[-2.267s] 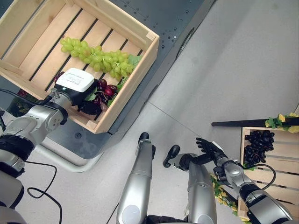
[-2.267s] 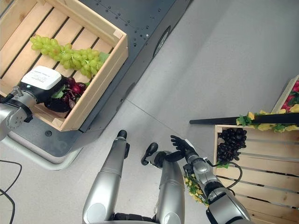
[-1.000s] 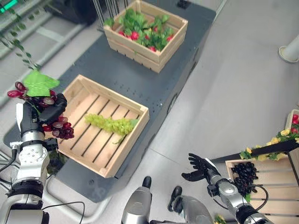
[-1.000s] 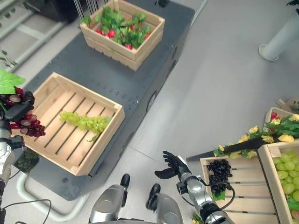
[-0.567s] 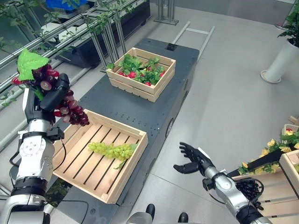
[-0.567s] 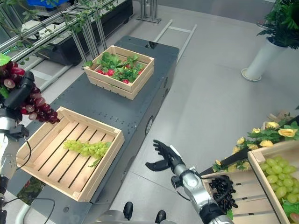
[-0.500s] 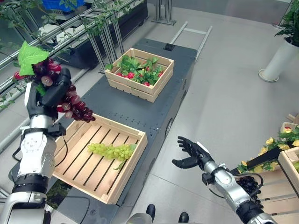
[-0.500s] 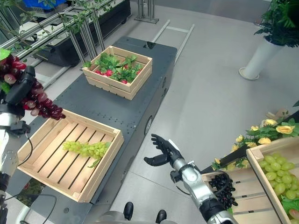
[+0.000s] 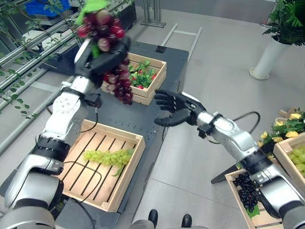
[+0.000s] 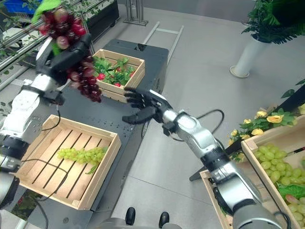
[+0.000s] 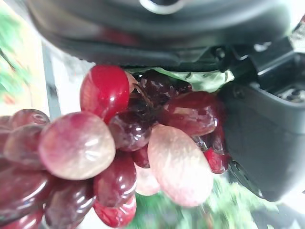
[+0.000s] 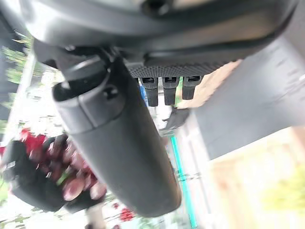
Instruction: Pick up the fruits from the basket on one side to the basket on the other side
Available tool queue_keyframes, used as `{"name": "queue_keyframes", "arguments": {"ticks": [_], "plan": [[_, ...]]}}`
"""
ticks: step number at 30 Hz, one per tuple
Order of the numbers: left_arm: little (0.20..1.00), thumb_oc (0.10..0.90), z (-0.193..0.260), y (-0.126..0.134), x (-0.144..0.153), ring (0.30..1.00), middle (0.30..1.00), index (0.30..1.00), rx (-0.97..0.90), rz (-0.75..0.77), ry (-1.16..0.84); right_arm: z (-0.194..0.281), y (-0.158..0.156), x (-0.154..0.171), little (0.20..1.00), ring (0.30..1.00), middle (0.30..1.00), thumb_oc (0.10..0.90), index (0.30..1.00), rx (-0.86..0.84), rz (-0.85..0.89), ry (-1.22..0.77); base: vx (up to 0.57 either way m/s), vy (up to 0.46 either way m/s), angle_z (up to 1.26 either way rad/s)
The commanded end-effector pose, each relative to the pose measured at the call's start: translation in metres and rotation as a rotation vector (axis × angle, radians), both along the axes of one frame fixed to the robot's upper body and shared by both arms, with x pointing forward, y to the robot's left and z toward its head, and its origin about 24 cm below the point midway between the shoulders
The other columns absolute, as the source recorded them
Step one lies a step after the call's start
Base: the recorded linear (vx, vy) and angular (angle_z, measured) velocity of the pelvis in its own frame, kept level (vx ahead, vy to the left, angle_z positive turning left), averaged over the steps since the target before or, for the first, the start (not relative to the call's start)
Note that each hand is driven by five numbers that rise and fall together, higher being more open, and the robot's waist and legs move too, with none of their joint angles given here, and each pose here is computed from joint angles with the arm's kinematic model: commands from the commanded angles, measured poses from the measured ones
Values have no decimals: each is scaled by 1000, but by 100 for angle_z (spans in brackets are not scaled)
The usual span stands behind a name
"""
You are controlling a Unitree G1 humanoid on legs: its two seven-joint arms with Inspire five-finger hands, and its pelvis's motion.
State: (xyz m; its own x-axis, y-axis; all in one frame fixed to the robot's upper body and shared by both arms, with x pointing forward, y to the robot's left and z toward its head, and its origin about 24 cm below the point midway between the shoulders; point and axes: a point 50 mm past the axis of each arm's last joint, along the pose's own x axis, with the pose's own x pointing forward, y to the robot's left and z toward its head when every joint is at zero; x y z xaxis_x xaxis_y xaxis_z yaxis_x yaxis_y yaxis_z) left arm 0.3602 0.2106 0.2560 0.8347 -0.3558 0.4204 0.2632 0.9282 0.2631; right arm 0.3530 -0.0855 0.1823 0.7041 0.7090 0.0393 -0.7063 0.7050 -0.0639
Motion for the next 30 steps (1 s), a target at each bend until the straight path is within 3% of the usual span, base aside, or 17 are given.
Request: {"name": "queue_keyframes", "arguments": {"ticks": [1, 14, 24, 30], "plan": [[300, 400, 71, -11, -3, 300, 300, 300, -95, -68, -244, 37, 4, 9, 900, 900, 900, 800, 900, 154, 11, -37, -12, -32, -7], [300, 400, 81, -64, 11, 300, 300, 300, -143, -220, -235, 59, 29, 26, 900, 900, 900, 800, 900, 270, 29, 104, -24, -6, -8], [300, 400, 68, -84, 16, 300, 300, 300, -143, -255, -198, 71, 33, 31, 900, 900, 900, 800, 900, 343, -8, 109, -15, 16, -5], [300, 400, 57, -72, 20, 300, 300, 300, -134, -202, -165, 69, 25, 33, 900, 900, 900, 800, 900, 372, -43, 108, -2, 3, -1]]}}
